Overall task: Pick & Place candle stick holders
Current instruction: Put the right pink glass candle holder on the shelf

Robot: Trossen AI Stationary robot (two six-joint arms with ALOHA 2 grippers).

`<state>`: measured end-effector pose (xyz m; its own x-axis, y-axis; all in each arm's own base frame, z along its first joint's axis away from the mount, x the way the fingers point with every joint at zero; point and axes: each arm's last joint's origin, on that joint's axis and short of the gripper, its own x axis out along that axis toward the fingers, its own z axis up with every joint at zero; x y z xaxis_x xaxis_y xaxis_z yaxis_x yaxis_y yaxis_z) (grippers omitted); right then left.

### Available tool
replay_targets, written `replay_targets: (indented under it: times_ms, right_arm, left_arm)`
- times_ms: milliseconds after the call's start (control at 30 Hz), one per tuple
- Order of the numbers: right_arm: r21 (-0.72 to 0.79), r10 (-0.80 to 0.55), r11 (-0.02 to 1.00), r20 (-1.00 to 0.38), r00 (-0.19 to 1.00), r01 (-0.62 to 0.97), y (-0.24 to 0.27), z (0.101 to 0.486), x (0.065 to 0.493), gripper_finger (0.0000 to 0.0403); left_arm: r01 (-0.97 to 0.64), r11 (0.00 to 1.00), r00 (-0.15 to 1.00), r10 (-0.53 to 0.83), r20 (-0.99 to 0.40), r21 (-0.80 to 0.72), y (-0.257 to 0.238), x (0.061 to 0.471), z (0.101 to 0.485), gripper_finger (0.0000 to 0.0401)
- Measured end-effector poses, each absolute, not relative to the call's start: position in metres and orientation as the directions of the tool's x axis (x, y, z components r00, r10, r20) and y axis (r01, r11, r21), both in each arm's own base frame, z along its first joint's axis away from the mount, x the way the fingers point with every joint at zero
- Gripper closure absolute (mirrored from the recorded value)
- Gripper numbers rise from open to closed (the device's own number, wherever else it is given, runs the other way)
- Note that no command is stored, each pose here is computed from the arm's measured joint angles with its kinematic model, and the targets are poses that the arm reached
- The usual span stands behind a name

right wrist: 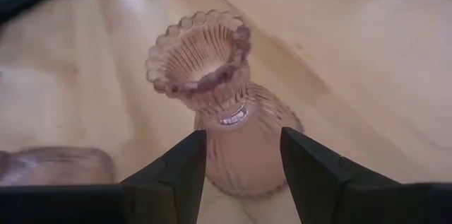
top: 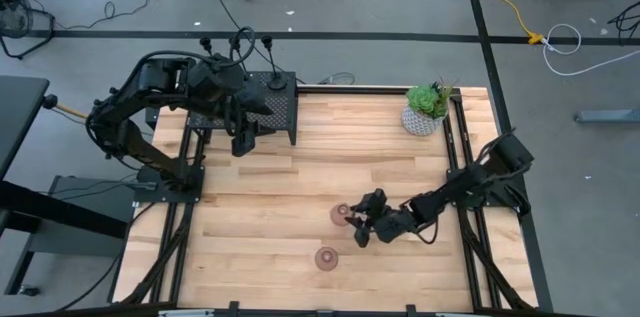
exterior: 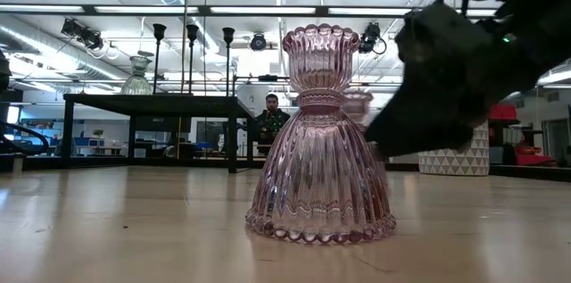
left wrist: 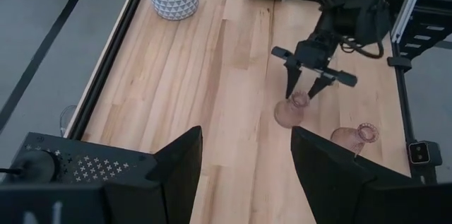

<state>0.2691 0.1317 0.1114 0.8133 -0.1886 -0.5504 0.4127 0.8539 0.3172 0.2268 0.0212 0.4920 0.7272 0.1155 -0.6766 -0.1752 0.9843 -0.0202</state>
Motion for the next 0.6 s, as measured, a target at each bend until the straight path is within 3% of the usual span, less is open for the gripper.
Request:
replay_targets:
  times_ms: [267,600]
  right_arm:
    - [0.423,-0.059,0.846,-0.530,0.846,0.324,0.130,0.113,0.279,0.0203]
    - [0.418,-0.078,0.861,-0.454,0.887,0.290,0.124,0.121,0.287,0.0157]
  left_arm:
    - [-0.170,0.985,0.726,0.127,-0.676,0.002,0.021,0.227,0.492,0.0181]
    - [-0.173,0.985,0.725,0.131,-0.676,0.005,0.022,0.227,0.492,0.0181]
